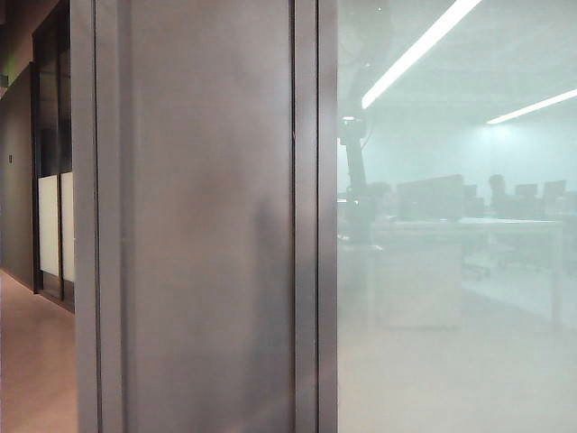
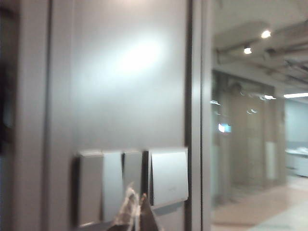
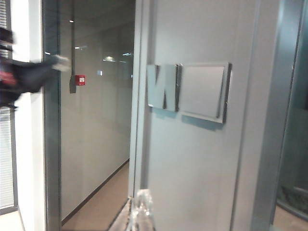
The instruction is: Raise the arm to find the leftmost switch on the wall and turn on the lights.
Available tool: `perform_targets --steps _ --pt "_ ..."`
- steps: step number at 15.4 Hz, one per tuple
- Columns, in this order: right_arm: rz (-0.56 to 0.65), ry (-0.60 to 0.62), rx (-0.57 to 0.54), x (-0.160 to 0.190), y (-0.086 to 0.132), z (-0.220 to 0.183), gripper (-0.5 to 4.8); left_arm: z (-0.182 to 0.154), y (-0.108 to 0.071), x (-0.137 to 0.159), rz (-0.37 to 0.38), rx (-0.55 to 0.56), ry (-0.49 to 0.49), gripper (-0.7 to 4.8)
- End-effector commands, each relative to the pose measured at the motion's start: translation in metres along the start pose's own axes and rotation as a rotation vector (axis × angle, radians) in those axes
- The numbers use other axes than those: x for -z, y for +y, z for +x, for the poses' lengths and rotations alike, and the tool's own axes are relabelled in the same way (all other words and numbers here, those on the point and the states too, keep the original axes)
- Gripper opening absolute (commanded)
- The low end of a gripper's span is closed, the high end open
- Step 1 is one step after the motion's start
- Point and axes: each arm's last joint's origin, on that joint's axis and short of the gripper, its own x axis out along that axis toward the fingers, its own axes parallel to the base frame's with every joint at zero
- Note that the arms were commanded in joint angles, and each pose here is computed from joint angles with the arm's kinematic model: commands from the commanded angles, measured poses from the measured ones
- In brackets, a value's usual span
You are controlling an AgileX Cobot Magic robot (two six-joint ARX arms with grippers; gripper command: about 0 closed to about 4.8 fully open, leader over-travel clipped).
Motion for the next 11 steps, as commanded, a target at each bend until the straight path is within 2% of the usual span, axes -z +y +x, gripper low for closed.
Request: perform_targets --steps 1,4,7,11 --pt "-0.033 -0.030 0.005 -0.012 0.016 -0.009 -0.01 -0.039 -0.014 -0.007 0.059 -0.093 0.010 -0.06" --pt "-0.016 0.010 0.101 -0.013 0.032 -0.022 -0.01 -0.089 -0.026 0.010 0.089 -0.207 0.031 -0.06" --pt "-0.049 0.115 0.223 -0.007 0.054 -0.042 -0.01 -0.126 -0.034 0.044 0.086 -0.223 0.112 -0.06" --pt "-0.113 0.124 0.379 0.006 0.091 -0.076 -0.01 -0.154 -0.035 0.095 0.003 -0.247 0.216 -0.06"
